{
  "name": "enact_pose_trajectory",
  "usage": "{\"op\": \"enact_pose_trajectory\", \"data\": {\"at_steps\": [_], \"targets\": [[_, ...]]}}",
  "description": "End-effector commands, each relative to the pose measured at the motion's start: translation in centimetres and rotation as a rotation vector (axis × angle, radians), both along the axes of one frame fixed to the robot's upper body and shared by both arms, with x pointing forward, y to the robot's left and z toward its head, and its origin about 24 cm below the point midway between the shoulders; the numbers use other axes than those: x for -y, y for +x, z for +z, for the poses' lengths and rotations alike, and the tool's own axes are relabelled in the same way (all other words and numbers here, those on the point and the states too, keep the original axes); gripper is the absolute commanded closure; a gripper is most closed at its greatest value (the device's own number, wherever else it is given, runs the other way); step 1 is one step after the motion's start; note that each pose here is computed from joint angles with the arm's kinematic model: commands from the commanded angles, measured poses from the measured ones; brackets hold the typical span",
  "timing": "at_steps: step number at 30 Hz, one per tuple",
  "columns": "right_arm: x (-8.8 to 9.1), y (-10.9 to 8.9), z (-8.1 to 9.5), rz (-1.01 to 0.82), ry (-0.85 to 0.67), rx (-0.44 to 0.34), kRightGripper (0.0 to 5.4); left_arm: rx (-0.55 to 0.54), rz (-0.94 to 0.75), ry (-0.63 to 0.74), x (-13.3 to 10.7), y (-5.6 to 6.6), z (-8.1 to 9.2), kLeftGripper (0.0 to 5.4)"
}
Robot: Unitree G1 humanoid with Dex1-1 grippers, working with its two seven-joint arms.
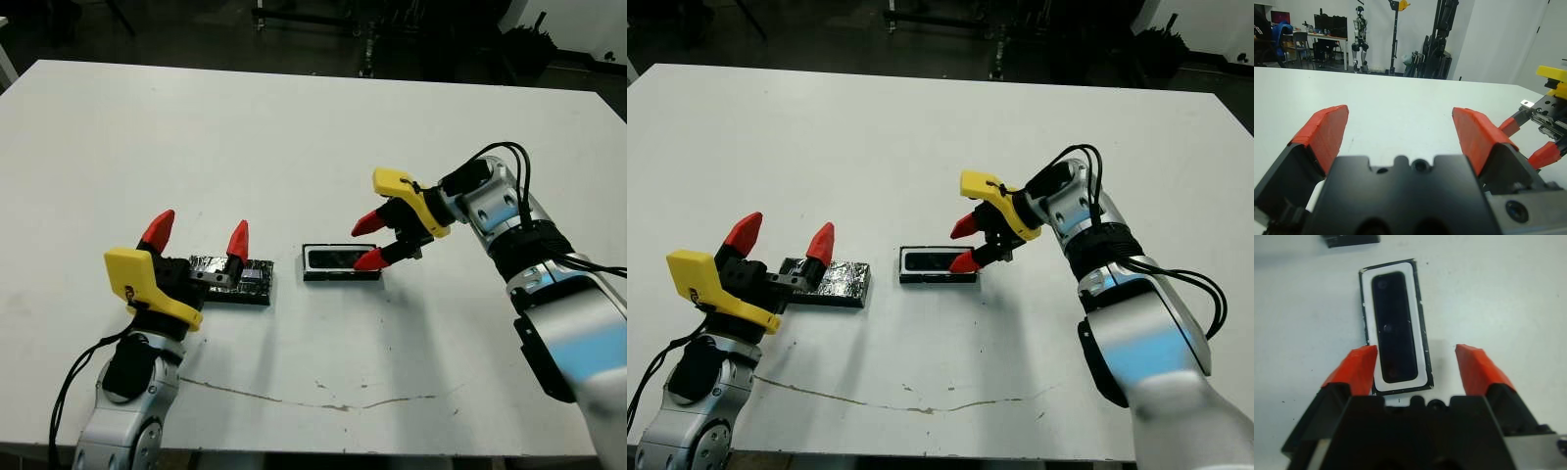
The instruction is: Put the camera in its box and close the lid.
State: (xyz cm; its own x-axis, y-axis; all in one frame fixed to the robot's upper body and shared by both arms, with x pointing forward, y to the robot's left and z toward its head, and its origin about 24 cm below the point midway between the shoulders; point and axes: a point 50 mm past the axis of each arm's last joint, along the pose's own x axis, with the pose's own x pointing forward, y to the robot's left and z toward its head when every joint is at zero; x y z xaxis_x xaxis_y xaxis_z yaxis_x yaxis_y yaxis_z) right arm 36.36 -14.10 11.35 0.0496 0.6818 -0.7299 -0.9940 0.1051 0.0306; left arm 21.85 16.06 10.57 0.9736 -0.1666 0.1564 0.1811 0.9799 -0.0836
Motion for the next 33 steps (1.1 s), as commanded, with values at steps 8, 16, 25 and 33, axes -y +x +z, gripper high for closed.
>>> {"op": "enact_pose_trajectory", "data": {"at_steps": [8,16,25,33], "targets": [[3.1,-0.5,4.8,-0.123,0.25,0.257,0.01,-0.002,-0.003,0.024,-0.4,-0.1,-0.1,0.0],[5.7,-6.6,6.2,-0.586,0.53,0.486,0.28,0.077,-0.058,0.157,-2.1,0.7,1.8,0.0],[6.2,-14.3,1.4,-0.957,0.621,0.561,1.58,0.106,-0.408,0.51,-5.7,3.6,6.7,0.0],[4.3,-17.6,-1.3,-1.176,0.716,0.534,2.78,-0.046,-0.88,0.811,-6.0,7.5,9.3,0.0]]}}
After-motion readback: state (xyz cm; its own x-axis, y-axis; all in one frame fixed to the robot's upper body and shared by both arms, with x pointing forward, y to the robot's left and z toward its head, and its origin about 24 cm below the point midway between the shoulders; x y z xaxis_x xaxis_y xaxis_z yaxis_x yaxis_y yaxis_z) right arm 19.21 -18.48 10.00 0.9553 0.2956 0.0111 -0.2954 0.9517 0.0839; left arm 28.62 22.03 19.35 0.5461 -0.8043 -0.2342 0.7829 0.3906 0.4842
